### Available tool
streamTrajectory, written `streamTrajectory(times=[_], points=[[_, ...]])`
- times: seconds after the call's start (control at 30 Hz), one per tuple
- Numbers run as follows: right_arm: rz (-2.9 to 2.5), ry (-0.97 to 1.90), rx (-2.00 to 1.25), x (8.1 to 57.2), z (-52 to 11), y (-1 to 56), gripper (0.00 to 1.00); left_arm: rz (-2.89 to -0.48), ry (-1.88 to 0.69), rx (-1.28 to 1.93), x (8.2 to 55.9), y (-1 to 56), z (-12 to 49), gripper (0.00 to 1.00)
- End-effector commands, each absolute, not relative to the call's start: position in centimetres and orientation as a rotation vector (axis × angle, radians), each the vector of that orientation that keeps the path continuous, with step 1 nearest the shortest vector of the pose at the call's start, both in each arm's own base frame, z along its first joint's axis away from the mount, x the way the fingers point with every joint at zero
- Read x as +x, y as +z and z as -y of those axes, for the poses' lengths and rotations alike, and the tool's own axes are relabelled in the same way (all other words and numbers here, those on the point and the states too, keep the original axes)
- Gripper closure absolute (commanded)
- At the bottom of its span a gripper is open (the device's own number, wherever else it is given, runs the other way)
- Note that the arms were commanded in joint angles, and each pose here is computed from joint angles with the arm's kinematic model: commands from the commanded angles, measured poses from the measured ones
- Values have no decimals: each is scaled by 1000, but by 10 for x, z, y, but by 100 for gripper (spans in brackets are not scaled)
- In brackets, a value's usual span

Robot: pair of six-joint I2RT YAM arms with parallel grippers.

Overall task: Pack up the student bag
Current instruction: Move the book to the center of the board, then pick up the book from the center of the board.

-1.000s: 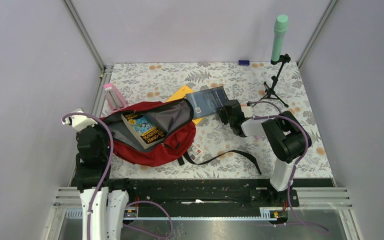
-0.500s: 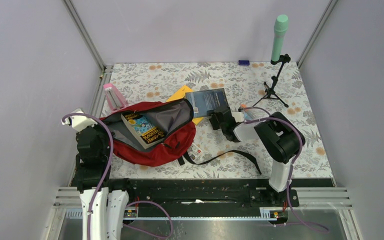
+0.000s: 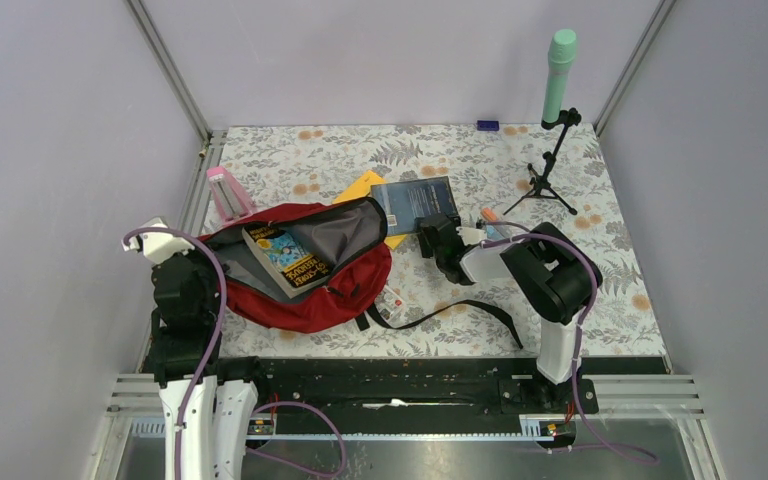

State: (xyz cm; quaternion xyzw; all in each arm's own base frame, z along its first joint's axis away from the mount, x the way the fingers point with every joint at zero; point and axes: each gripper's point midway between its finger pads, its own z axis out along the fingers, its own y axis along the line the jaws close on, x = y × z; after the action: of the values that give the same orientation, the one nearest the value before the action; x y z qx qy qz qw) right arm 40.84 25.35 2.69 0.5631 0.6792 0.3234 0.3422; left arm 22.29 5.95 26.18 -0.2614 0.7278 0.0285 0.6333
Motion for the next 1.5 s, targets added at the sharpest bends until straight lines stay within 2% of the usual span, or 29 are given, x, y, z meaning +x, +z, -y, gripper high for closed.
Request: streamTrajectory(times=[0.0, 0.07, 0.23, 0.4, 0.47, 0.83, 1.03, 1.47], points=[[-1767, 646, 1477, 399, -235, 1, 51, -1480, 43, -591, 224, 312, -64, 100], [-1761, 637, 1487, 399, -234, 1, 59, -1480, 44, -592, 223, 311, -64, 100], [-1752, 626, 1495, 399, -232, 2, 68, -1476, 46, -594, 222, 311, -64, 100], [-1708, 672, 1448, 399, -228, 11, 94, -1472, 49, -597, 221, 311, -65, 100], [-1708, 687, 1376, 399, -227, 26, 100, -1472, 49, -597, 221, 311, -65, 100], [-1695, 484, 747, 385, -198, 130, 100, -1473, 31, -581, 223, 311, -62, 100], [-1647, 493, 429, 376, -204, 187, 100, -1481, 22, -570, 225, 310, -59, 100], [-1555, 515, 63, 345, -210, 292, 100, -1492, -112, -397, 237, 318, -28, 100]])
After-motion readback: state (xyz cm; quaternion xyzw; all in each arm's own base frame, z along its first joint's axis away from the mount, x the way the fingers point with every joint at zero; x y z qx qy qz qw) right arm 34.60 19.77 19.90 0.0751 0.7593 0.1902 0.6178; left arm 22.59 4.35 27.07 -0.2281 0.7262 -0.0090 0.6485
